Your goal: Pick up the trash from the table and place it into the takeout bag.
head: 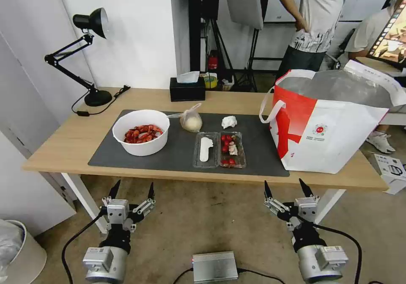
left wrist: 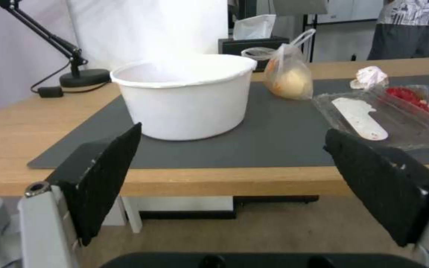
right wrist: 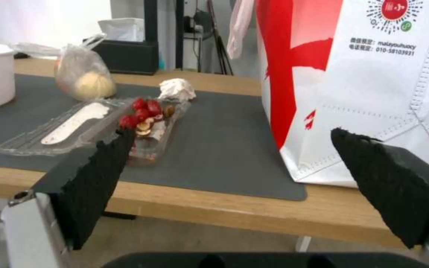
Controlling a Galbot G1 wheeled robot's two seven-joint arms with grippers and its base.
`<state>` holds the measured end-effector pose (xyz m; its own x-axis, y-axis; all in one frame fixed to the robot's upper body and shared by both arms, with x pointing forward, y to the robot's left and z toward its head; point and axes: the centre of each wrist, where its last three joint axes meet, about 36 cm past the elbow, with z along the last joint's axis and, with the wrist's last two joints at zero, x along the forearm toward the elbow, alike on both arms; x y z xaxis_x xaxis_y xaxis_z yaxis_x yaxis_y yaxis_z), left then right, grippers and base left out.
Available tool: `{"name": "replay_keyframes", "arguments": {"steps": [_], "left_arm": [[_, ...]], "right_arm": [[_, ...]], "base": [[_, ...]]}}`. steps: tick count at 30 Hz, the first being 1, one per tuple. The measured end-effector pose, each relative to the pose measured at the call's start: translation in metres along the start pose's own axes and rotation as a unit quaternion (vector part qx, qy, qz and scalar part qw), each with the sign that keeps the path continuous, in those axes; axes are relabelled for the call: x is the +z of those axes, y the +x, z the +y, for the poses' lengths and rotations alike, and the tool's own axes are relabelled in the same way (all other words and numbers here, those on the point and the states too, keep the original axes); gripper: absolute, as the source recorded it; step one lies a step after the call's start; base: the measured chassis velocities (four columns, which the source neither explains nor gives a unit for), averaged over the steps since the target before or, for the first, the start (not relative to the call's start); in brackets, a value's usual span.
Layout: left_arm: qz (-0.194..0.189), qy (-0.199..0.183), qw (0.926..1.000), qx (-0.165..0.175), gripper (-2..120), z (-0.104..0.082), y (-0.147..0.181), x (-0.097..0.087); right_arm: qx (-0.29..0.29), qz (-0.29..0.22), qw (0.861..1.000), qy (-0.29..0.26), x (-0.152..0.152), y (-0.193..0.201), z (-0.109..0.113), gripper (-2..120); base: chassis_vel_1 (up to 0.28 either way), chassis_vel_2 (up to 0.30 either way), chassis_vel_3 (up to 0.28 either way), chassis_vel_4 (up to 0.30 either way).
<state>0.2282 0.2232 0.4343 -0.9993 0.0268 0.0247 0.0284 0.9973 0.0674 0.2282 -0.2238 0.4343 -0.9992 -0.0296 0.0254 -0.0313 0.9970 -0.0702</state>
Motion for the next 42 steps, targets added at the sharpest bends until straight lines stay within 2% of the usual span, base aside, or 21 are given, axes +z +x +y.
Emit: {"name": "replay_keyframes", "arguments": {"steps": [3,6,8,10,14,16,22,23,25,26,29,42], "left_arm": [[0.008,0.008,0.9999,-0.003,100,-0.001,-0.002,-0.001],[0.036,0.038,0.9985,-0.012,100,-0.003,-0.008,-0.008],[0.036,0.038,0.9985,-0.012,100,-0.003,-0.008,-0.008],[0.073,0.067,0.9949,-0.017,100,-0.007,-0.014,-0.017],[0.101,0.083,0.9913,-0.017,100,-0.009,-0.018,-0.022],[0.14,0.1,0.985,-0.015,100,-0.012,-0.023,-0.03],[0.177,0.109,0.9781,-0.008,100,-0.015,-0.028,-0.037],[0.198,0.11,0.974,-0.001,100,-0.016,-0.032,-0.039],[0.204,0.111,0.9728,0.001,100,-0.017,-0.033,-0.04],[0.225,0.11,0.9682,0.009,100,-0.018,-0.037,-0.044],[0.231,0.108,0.9669,0.012,100,-0.018,-0.041,-0.046],[0.213,0.113,0.9705,0.008,100,-0.017,-0.042,-0.049]], "right_arm": [[-0.005,0.015,1.0,0.002,-0.002,-0.002,-0.006,100],[-0.013,0.045,0.999,0.01,-0.011,-0.007,-0.019,100],[-0.013,0.045,0.999,0.01,-0.011,-0.007,-0.019,100],[-0.023,0.079,0.996,0.022,-0.022,-0.014,-0.032,100],[-0.03,0.102,0.994,0.033,-0.029,-0.018,-0.04,100],[-0.039,0.135,0.989,0.052,-0.041,-0.025,-0.05,100],[-0.054,0.168,0.981,0.08,-0.052,-0.033,-0.059,100],[-0.06,0.187,0.976,0.094,-0.058,-0.039,-0.063,100],[-0.061,0.19,0.975,0.097,-0.059,-0.04,-0.064,100],[-0.062,0.2,0.972,0.103,-0.061,-0.044,-0.066,100],[-0.062,0.203,0.972,0.103,-0.06,-0.046,-0.066,100],[-0.061,0.198,0.974,0.097,-0.059,-0.047,-0.065,100]], "base": [[0.0,0.0,0.0,0.0],[0.0,0.0,0.0,0.0],[0.0,0.0,0.0,0.0],[0.0,0.0,0.0,0.0],[0.0,0.0,0.0,0.0],[0.0,0.0,0.0,0.0],[0.0,0.0,0.0,0.0],[0.0,0.0,0.0,0.0],[0.0,0.0,0.0,0.0],[0.0,0.0,0.0,0.0],[0.0,0.0,0.0,0.0],[0.0,0.0,0.0,0.0]]}}
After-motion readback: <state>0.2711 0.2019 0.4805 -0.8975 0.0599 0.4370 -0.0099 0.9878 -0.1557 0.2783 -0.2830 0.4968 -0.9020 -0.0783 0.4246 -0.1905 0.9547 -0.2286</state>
